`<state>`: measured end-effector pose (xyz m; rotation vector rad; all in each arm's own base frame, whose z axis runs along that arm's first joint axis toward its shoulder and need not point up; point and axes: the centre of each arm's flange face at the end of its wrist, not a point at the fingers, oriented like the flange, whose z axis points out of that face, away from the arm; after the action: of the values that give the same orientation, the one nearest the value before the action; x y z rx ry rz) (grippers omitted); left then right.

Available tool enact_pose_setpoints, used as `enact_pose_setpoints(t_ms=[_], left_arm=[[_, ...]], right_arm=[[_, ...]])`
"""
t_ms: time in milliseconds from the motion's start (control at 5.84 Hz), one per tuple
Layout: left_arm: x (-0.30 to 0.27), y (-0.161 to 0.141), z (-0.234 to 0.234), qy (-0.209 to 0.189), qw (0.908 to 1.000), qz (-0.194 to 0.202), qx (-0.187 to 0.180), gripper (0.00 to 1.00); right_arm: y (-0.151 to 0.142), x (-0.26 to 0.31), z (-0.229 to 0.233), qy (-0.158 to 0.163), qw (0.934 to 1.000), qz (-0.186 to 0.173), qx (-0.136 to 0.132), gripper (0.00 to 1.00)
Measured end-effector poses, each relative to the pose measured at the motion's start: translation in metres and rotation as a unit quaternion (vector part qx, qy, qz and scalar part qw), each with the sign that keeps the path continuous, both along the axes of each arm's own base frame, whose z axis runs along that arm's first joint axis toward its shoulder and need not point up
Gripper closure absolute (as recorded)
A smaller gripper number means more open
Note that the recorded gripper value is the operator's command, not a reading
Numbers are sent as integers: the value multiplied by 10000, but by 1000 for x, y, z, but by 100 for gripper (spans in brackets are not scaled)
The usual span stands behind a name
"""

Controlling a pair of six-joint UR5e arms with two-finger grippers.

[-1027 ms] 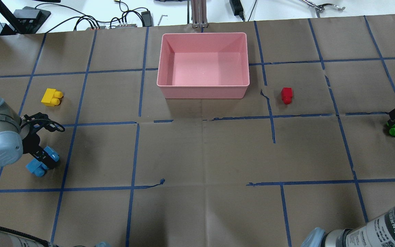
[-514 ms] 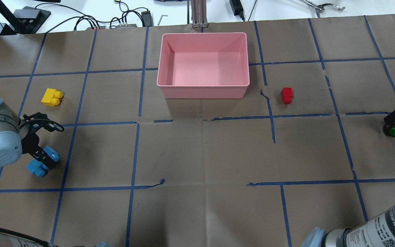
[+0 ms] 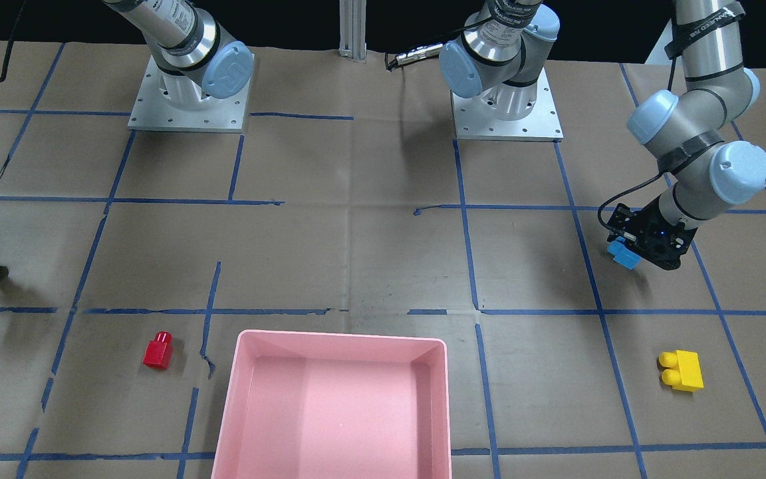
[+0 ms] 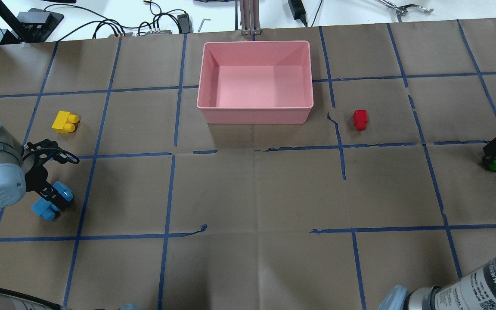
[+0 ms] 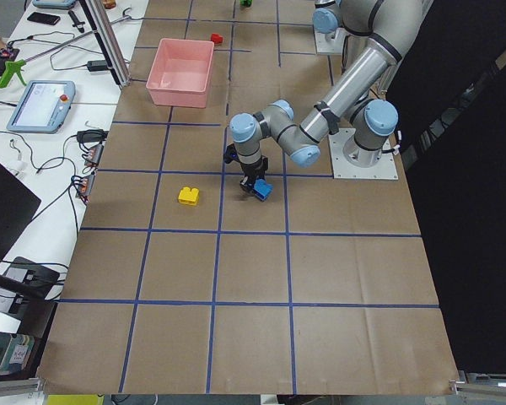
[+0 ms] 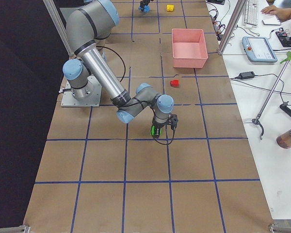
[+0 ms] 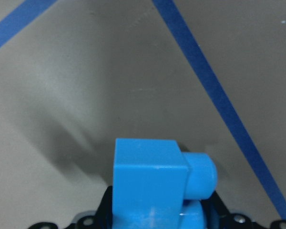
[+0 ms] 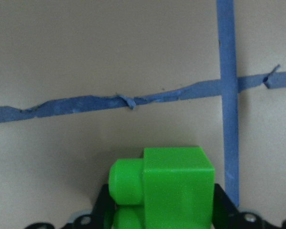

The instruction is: Put all blocks into box

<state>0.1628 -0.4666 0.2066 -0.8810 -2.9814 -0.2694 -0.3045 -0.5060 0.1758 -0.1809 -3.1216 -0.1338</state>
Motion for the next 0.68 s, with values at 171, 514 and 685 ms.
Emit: enact_pose_setpoints(t_ms=[171, 514, 685], left_arm=[[-6, -27, 29, 186, 9998, 95, 26, 100], [-63, -96, 88, 244, 9989, 390, -33, 100], [-118, -125, 109, 115, 9978, 629, -151, 100]], right_arm=[[-1, -1, 2, 16, 10000, -7, -17, 48], [-2, -2, 8, 67, 10000, -16, -45, 48], [-4, -3, 23, 175, 9998, -72, -85, 48]])
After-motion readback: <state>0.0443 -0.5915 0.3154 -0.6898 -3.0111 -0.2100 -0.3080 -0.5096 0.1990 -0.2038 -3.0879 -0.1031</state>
